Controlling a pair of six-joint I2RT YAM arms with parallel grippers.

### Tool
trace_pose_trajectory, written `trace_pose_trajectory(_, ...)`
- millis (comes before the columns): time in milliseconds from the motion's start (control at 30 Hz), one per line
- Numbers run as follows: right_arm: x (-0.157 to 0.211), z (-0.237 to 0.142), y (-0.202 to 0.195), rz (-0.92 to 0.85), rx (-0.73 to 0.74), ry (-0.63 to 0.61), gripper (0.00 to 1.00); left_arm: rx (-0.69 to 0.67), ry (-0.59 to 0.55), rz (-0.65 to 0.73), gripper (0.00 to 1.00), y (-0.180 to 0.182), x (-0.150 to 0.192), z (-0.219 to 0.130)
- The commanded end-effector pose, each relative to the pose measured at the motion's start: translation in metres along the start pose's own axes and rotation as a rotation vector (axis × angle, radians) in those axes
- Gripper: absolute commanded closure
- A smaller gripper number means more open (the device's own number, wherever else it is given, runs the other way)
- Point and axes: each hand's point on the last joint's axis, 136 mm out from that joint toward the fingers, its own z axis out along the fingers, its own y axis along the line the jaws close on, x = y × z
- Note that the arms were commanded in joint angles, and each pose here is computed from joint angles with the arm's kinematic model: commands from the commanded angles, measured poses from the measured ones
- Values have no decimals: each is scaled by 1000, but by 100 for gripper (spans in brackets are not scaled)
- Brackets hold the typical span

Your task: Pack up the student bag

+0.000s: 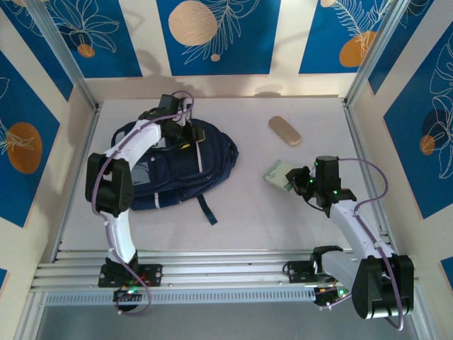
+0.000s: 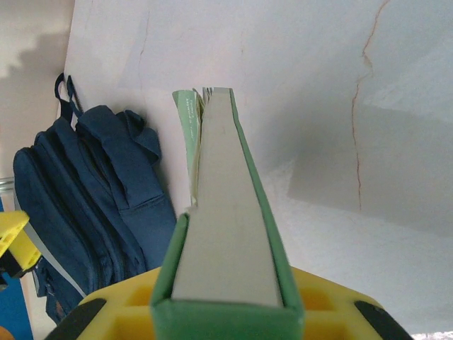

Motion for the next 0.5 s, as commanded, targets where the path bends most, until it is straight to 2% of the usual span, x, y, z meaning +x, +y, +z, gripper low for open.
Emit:
trace_pose_trajectory(0, 0, 4, 1, -30, -18, -3, 96, 69, 6, 39, 50, -23, -4, 7)
trace_pose_trajectory(167, 2, 8, 0, -25, -17, 14, 97, 43, 25, 114, 58, -36, 2, 13)
trace_pose_trajectory(300, 2, 9, 1, -23, -22, 19, 98, -63, 47, 163, 66, -27, 3, 16)
trace_pose_trajectory(467, 2, 6, 4, -25, -25, 18, 98, -107, 112, 196, 76, -24, 12, 26)
